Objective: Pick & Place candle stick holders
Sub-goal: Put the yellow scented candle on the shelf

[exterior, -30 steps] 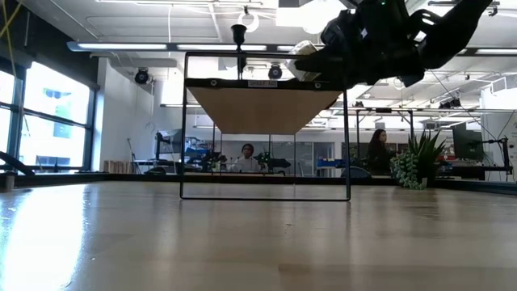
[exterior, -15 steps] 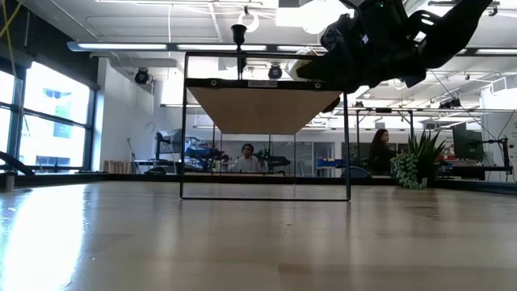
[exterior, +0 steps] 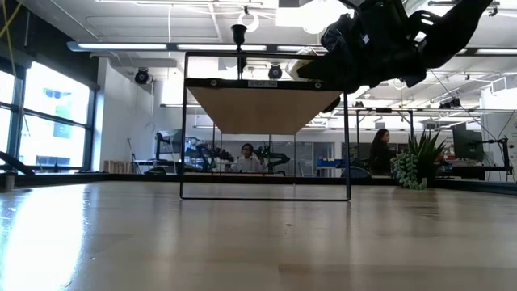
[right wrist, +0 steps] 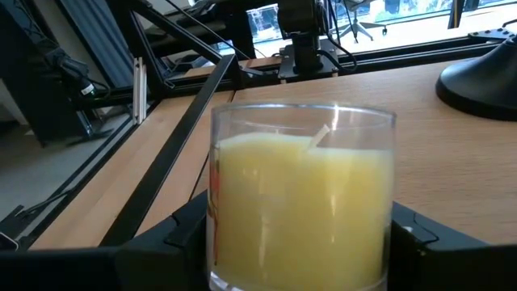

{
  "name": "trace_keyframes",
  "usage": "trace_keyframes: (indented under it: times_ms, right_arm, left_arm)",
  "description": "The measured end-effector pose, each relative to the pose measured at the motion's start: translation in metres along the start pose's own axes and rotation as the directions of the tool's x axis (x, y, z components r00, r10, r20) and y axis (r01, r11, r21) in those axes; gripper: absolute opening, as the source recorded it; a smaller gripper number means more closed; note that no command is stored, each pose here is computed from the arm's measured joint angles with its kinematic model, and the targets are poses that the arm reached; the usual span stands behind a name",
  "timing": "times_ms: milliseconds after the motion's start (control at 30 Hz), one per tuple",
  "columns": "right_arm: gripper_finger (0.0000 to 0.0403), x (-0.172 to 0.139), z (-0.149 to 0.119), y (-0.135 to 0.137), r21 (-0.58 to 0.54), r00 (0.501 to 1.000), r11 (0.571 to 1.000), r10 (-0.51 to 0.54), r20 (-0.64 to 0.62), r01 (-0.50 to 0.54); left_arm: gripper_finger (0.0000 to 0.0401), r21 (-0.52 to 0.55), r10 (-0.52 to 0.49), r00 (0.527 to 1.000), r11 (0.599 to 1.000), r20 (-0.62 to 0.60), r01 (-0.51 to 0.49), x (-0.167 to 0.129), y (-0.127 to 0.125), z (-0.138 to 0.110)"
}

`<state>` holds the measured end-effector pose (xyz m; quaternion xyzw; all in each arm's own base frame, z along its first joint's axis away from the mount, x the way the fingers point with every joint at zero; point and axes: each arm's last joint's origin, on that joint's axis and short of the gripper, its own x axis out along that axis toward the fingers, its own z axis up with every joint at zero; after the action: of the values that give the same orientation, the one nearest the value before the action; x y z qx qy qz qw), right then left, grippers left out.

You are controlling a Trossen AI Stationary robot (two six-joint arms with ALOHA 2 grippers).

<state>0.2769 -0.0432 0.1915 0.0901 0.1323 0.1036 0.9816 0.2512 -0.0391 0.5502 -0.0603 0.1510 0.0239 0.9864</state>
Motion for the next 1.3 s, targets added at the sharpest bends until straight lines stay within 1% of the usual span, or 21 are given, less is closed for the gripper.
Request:
trace_keyframes:
  times_ms: [433, 600, 833, 1067, 1300]
  right_arm:
    - [0.0212, 0.0, -0.0002, -0.0001, 0.002, 1.0, 1.0, -0.002, -0.001, 0.002]
    - [0.0222, 0.0001, -0.0002, -0.0002, 0.011, 1.0, 1.0, -0.013, 0.0, 0.013]
    - [0.0212, 0.0001, -0.0001, -0.0004, 0.007, 1.0, 1.0, -0.019, 0.0, 0.019]
    - [0.0234, 0.0, -0.0001, -0.0005, 0.013, 1.0, 1.0, -0.019, 0.001, 0.019]
    - [0.0232, 0.0, 0.0002, -0.0005, 0.013, 1.0, 1.0, -0.02, 0.004, 0.02]
  left_arm:
    - [0.036, 0.002, -0.006, 1.0, 1.0, -0.01, 0.006, 0.0035, -0.0008, -0.001]
    - [0.036, 0.002, -0.007, 1.0, 1.0, -0.01, 0.007, 0.0036, -0.0008, -0.001]
    - [0.036, 0.002, -0.007, 1.0, 1.0, -0.011, 0.007, 0.0036, -0.0008, -0.0011]
    - [0.036, 0.003, -0.006, 1.0, 1.0, -0.018, 0.006, 0.0036, -0.0007, -0.0018]
    - [0.036, 0.003, -0.027, 0.999, 1.0, -0.027, 0.027, 0.0078, -0.0018, -0.0038]
